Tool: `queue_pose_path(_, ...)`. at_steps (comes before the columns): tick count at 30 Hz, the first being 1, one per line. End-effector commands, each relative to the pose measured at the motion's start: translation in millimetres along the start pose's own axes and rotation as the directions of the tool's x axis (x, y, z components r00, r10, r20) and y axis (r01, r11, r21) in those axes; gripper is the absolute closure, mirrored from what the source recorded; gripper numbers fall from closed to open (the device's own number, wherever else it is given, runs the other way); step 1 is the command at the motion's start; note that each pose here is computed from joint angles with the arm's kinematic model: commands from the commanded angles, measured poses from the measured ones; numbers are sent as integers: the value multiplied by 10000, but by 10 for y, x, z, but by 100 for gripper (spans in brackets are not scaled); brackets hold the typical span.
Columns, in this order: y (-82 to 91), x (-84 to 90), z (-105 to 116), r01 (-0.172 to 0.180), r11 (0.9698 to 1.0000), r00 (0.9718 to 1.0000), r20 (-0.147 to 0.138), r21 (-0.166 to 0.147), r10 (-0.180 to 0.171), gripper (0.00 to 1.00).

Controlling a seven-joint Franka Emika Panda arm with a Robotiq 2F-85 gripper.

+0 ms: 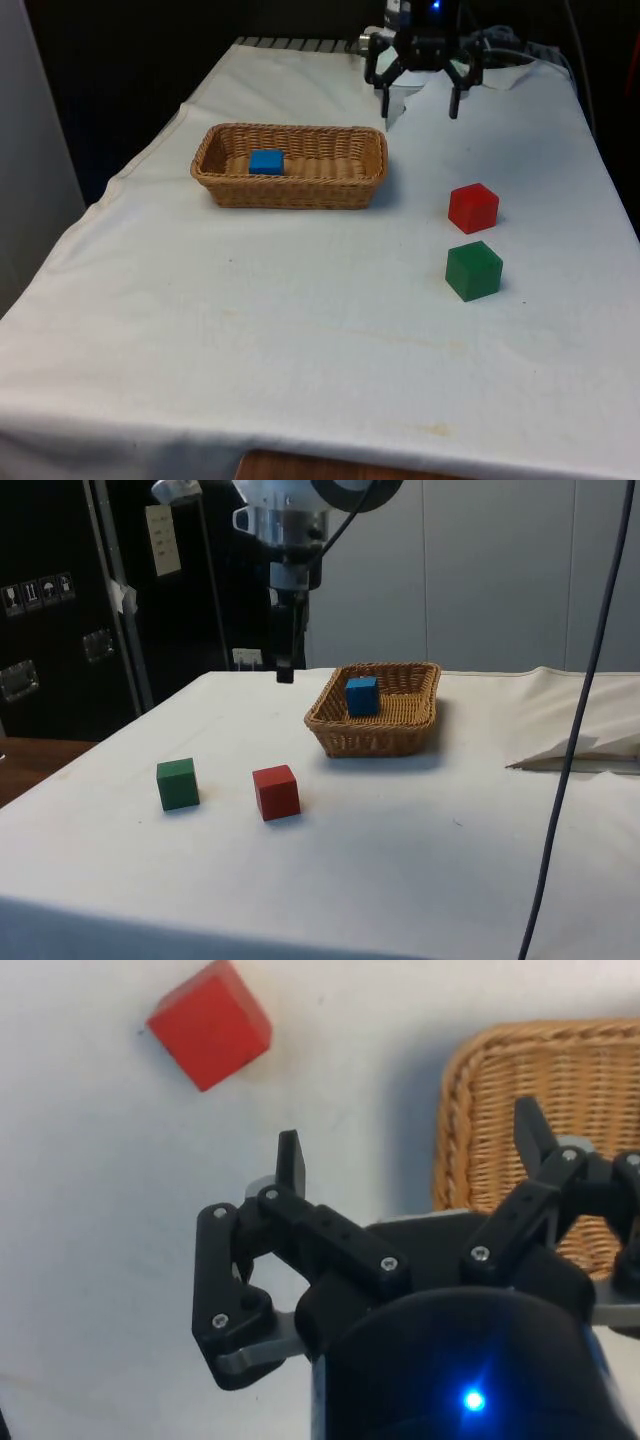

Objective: Pick up exactly two blocks and place them into the basket.

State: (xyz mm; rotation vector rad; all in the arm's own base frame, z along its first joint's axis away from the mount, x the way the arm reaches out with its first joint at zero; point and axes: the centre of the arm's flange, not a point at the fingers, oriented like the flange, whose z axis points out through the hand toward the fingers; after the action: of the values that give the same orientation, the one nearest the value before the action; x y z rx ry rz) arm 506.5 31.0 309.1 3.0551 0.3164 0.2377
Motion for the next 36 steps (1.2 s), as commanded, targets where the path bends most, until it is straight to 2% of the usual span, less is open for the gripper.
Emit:
queue_pose_path(1,-2,18,19,-27,9999,10000,5,-109,27,0)
queue_pose_path(3,-115,30,50,10,10000,10000,27,-61,-10,0)
queue_pose_path(6,-174,24,54,56,10000,10000,55,41,-56,0)
queue_pose_path(14,-516,83,136,161,9998,9998,91,89,-162,0)
queue_pose_path(15,-467,65,120,158,9998,9998,138,124,-159,0)
queue_pose_path(17,-631,93,168,213,9997,9997,117,130,-214,0)
queue_pose_path(21,-765,105,231,312,9993,9994,152,195,-315,0)
queue_pose_path(22,-730,94,207,301,9993,9993,217,204,-305,0)
queue_pose_path(24,-847,102,296,414,9988,9990,163,256,-419,0)
queue_pose_path(29,-943,88,447,656,9973,9977,149,326,-661,0)
queue_pose_path(30,-922,81,423,625,9977,9978,211,274,-631,0)
queue_pose_path(31,-969,77,515,765,9964,9969,144,354,-771,0)
queue_pose_path(36,-1020,51,681,1124,9929,9936,77,399,-1128,0)
